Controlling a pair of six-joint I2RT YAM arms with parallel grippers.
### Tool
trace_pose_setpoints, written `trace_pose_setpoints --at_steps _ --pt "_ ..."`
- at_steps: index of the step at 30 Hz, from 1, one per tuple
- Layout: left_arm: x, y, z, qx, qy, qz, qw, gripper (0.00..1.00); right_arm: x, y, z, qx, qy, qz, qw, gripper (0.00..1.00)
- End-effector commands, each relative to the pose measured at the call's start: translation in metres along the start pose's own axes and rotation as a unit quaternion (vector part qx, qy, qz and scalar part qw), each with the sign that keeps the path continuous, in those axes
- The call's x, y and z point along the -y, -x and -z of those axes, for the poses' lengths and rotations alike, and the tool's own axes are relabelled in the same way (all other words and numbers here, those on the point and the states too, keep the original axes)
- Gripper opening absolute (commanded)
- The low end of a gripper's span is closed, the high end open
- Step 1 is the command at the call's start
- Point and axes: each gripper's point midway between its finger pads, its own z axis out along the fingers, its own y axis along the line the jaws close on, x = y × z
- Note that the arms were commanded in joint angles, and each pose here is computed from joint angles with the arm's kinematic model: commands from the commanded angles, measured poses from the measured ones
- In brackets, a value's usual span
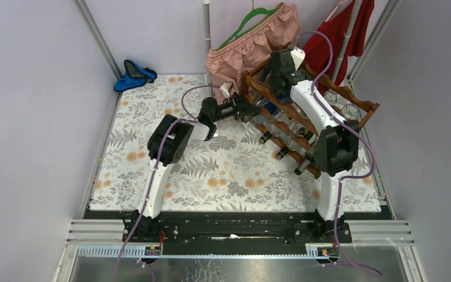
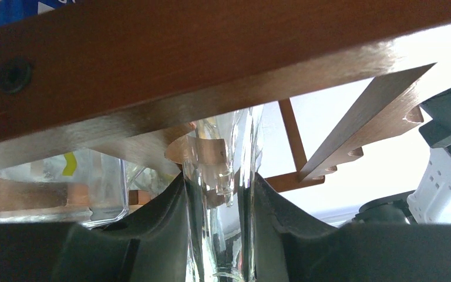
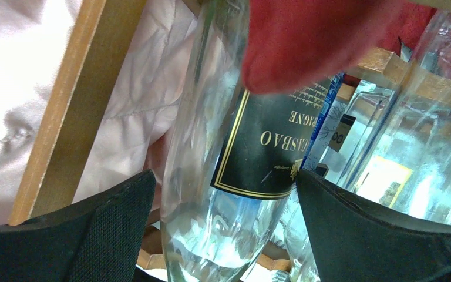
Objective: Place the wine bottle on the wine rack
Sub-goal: Place the wine bottle in the wine rack.
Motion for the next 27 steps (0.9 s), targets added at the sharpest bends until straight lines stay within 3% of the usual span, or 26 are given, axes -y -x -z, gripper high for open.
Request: trace_pose_setpoints --at_steps 1,18,27 --pt "0.087 0.040 -0.009 0.081 -0.134 -0.148 0.976 0.00 -0.003 -0.004 -0.005 -0.014 0.001 -0.026 1.000 0.97" --pt "0.083 0.039 -0.009 0.076 -0.134 -0.148 0.977 0.00 0.003 -0.020 -0.018 -0.044 -0.003 -0.054 0.998 0.99" --pt "0.083 0.040 -0.011 0.076 -0.133 -0.148 0.977 0.00 0.003 -0.018 -0.022 -0.047 0.006 -0.064 0.997 0.89"
